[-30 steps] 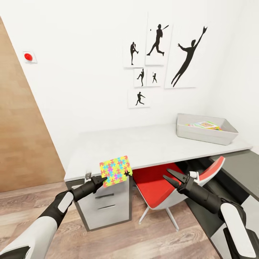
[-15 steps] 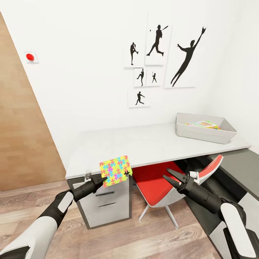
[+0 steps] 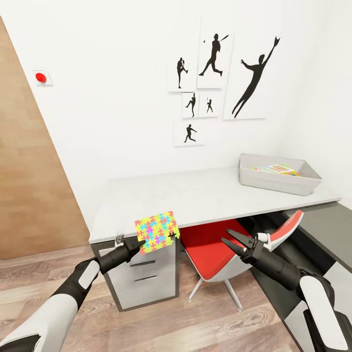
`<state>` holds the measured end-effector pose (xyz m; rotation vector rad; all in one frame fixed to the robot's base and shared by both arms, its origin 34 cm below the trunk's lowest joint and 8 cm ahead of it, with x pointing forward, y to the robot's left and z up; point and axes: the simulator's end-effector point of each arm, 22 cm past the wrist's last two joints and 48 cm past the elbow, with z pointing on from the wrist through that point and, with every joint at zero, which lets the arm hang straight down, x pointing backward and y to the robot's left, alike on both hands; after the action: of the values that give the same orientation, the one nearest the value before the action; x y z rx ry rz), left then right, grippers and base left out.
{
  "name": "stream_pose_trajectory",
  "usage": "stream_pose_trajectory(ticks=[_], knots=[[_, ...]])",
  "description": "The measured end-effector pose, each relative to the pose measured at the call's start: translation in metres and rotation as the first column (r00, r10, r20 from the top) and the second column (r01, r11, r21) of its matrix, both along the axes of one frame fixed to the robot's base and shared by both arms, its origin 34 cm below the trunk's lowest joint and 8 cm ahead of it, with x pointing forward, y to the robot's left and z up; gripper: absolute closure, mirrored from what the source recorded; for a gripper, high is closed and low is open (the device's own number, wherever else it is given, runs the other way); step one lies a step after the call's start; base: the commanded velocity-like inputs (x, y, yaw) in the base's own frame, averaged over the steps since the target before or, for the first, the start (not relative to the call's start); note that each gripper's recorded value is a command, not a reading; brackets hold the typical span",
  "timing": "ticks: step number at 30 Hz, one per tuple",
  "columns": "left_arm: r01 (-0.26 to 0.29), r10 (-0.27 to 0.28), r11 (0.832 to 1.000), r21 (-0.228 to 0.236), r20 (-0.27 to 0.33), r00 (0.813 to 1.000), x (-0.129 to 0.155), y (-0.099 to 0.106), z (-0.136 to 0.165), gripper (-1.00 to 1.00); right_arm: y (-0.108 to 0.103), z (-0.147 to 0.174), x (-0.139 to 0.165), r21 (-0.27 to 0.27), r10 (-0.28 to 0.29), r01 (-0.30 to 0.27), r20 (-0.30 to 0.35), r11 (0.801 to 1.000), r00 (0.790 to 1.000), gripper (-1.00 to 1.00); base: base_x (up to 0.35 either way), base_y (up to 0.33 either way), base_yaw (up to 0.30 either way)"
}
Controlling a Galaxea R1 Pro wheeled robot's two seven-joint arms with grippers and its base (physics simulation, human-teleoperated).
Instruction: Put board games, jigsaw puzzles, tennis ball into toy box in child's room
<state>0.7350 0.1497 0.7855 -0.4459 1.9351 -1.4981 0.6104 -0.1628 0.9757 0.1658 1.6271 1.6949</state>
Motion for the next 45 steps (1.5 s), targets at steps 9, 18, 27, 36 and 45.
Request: stream_pose_trajectory(ticks=[9, 18, 27, 36, 45], knots=[[-0.001, 0.001, 1.000, -0.002, 0.005, 1.000, 0.001, 0.000, 0.002, 1.00, 0.000, 0.000, 0.000, 0.000, -0.001, 0.001, 0.000, 1.000, 1.000, -1.00, 0.000, 0.000, 0.000], [0.001, -0.001, 1.000, -0.004, 0.008, 1.000, 0.002, -0.001, 0.015, 1.00, 0.000, 0.012, 0.001, 0.001, -0.001, 0.001, -0.001, 1.000, 1.000, -1.00, 0.000, 0.000, 0.000], [0.003, -0.003, 1.000, -0.002, 0.010, 1.000, 0.002, 0.000, 0.031, 1.00, 0.000, 0.027, 0.001, 0.001, -0.001, 0.001, -0.001, 1.000, 1.000, -1.00, 0.000, 0.000, 0.000], [0.015, -0.015, 1.000, -0.013, 0.013, 1.000, 0.001, -0.003, 0.048, 1.00, 0.000, 0.040, 0.002, -0.002, -0.003, 0.003, -0.004, 1.000, 1.000, -1.00, 0.000, 0.000, 0.000], [0.072, -0.072, 0.993, -0.093, 0.000, 0.997, -0.009, -0.013, 0.074, 1.00, 0.000, 0.054, 0.002, -0.003, -0.004, 0.004, -0.004, 1.000, 1.000, -1.00, 0.000, 0.000, 0.000]])
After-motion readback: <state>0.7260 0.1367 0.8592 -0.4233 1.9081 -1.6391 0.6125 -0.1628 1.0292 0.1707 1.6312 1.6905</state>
